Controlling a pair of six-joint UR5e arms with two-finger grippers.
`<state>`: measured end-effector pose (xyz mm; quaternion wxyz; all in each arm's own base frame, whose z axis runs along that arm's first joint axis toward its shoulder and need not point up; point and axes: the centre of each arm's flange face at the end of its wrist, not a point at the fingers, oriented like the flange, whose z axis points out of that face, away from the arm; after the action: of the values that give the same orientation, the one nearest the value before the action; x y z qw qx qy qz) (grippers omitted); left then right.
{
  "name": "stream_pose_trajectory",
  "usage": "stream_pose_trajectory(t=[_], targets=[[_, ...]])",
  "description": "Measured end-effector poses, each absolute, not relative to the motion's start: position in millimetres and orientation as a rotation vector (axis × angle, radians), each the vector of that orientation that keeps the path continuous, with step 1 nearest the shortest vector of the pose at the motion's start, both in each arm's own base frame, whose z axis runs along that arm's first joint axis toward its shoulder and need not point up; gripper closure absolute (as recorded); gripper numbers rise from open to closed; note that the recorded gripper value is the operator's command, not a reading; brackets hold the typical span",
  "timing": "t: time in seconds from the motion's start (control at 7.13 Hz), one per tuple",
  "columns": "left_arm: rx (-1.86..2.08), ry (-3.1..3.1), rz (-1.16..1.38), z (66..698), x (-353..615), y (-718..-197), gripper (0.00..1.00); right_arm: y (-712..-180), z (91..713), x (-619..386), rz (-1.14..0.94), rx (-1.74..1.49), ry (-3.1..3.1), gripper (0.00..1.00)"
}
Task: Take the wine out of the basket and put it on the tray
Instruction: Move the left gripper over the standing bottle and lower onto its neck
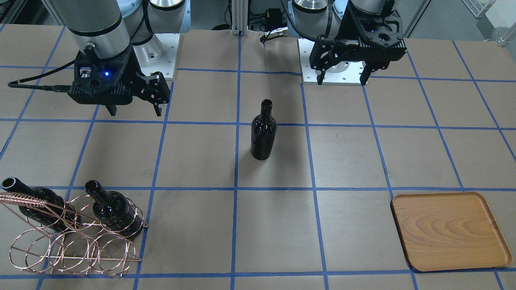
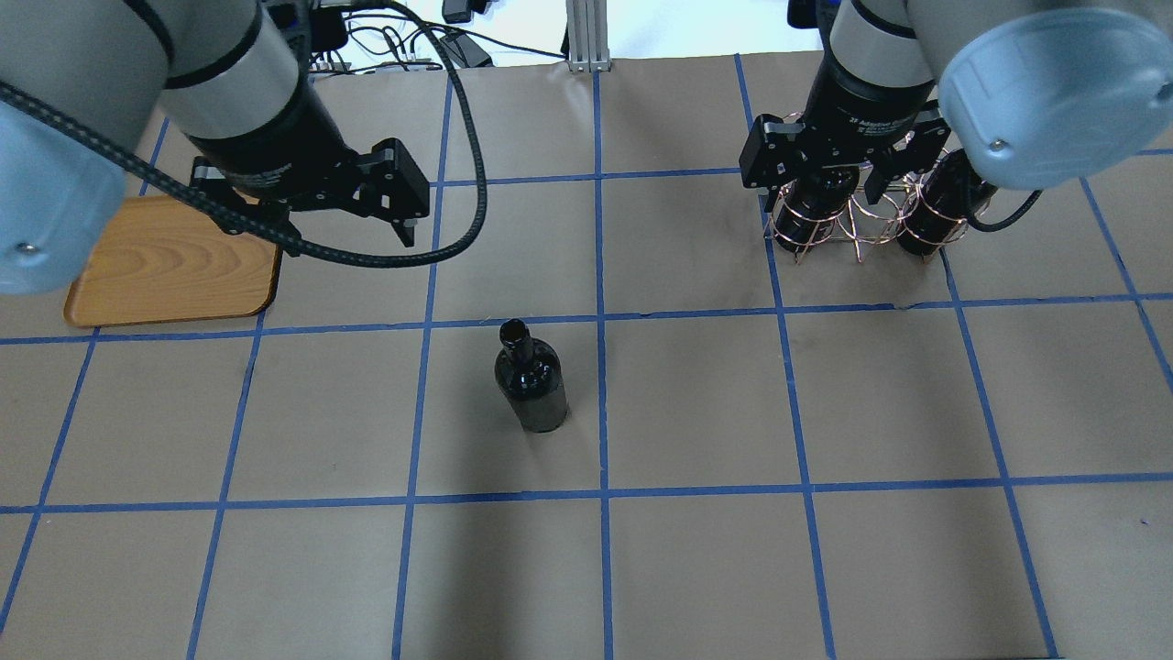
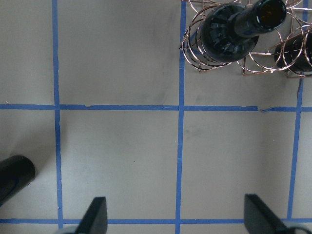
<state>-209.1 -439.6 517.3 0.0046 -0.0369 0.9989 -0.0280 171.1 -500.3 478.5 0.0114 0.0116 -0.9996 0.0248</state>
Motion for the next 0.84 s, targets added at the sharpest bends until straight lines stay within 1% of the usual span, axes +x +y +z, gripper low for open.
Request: stream_pose_trajectory(t=[0.28,0.84], targets=[[-0.111,3.116,-0.032,493.1,-252.5,-424.8,0.0,-500.5,478.7,170.4,0.08,0.031,-3.115,0.0],[-0.065,3.11,-0.014,448.0,-288.6,-431.6,0.0,-502.6,479.1,165.7,0.088,0.014,-3.113,0.0]])
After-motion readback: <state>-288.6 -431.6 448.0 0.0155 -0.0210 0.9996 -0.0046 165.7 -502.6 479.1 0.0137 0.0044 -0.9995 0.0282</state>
